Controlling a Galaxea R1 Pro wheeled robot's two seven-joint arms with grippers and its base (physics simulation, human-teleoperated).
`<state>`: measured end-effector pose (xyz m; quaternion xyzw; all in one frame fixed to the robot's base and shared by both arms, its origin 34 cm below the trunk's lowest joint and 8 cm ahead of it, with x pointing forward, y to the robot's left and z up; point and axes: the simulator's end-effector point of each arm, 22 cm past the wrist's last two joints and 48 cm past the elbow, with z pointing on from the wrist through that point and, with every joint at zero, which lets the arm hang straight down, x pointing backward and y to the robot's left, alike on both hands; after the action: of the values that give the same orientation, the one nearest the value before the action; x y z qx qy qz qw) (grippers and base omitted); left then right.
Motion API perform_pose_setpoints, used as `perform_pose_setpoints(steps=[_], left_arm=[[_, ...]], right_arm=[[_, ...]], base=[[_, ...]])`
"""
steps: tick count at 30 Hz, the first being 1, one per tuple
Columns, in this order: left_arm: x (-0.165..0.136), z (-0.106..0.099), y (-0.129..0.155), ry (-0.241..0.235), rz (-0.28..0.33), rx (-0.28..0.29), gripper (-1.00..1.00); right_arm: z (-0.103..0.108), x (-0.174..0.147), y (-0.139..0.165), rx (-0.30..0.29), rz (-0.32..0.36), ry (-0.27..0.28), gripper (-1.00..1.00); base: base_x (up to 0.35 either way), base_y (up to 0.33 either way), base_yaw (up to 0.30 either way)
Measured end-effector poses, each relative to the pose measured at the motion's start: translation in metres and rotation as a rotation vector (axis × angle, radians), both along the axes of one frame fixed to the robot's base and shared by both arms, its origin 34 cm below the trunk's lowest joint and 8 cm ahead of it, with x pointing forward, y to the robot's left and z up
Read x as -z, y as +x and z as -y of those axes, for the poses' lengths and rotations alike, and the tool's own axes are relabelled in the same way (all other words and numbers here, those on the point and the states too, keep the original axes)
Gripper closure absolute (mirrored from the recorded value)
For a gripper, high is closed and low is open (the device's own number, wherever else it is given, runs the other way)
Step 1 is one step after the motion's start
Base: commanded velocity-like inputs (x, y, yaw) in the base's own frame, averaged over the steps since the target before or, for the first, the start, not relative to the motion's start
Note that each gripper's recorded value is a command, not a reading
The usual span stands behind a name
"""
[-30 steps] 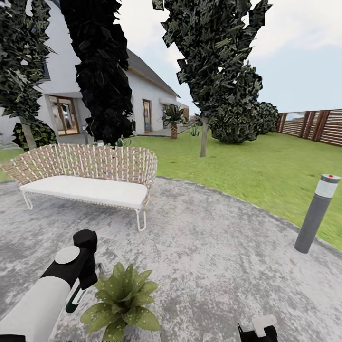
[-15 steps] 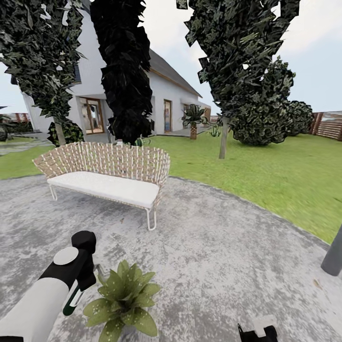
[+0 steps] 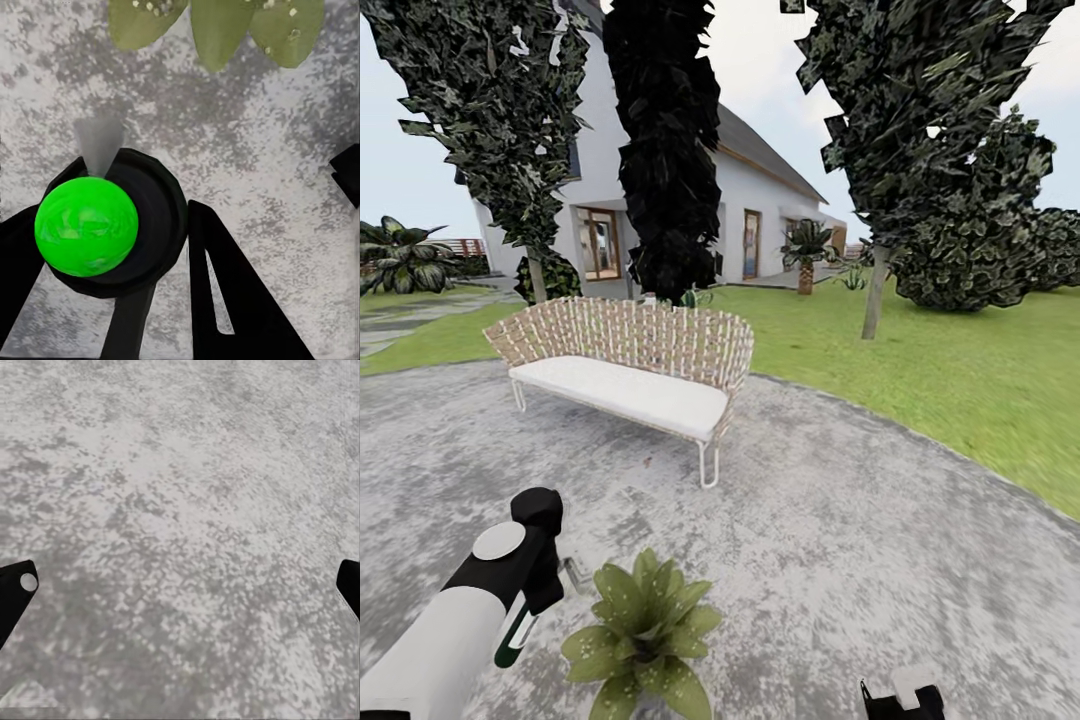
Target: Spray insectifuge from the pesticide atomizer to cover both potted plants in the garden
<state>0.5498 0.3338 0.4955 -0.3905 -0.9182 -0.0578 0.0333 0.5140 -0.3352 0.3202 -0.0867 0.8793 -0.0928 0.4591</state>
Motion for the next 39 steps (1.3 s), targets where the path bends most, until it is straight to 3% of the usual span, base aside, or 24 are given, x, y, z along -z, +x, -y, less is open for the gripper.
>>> perform_pose_setpoints(steps=[10, 31, 35, 39], left_arm=[[0.0010, 0.0004, -0.0006, 0.000, -0.002, 0.001, 1.00], [0.0041, -0.0051, -0.0020, 0.004, -0.010, -0.009, 1.00], [0.0085, -0.0052, -0.0059, -0.012, -0.019, -0.056, 1.00], [0.0099, -0.0022, -0.0065, -0.023, -0.020, -0.067, 1.00]], right_arm=[[-0.0001, 0.0007, -0.0005, 0.000, -0.002, 0.000, -1.00], [-0.0012, 0.0039, -0.0021, 0.000, -0.010, 0.002, -1.00], [-0.0012, 0.0043, -0.0025, 0.000, -0.011, 0.002, -1.00], [-0.0011, 0.0045, -0.0026, 0.000, -0.012, 0.002, -1.00]], base=[[0.059, -0.254, 0.029], [0.000, -0.273, 0.258], [0.114, -0.259, 0.255], [0.194, -0.235, 0.066]])
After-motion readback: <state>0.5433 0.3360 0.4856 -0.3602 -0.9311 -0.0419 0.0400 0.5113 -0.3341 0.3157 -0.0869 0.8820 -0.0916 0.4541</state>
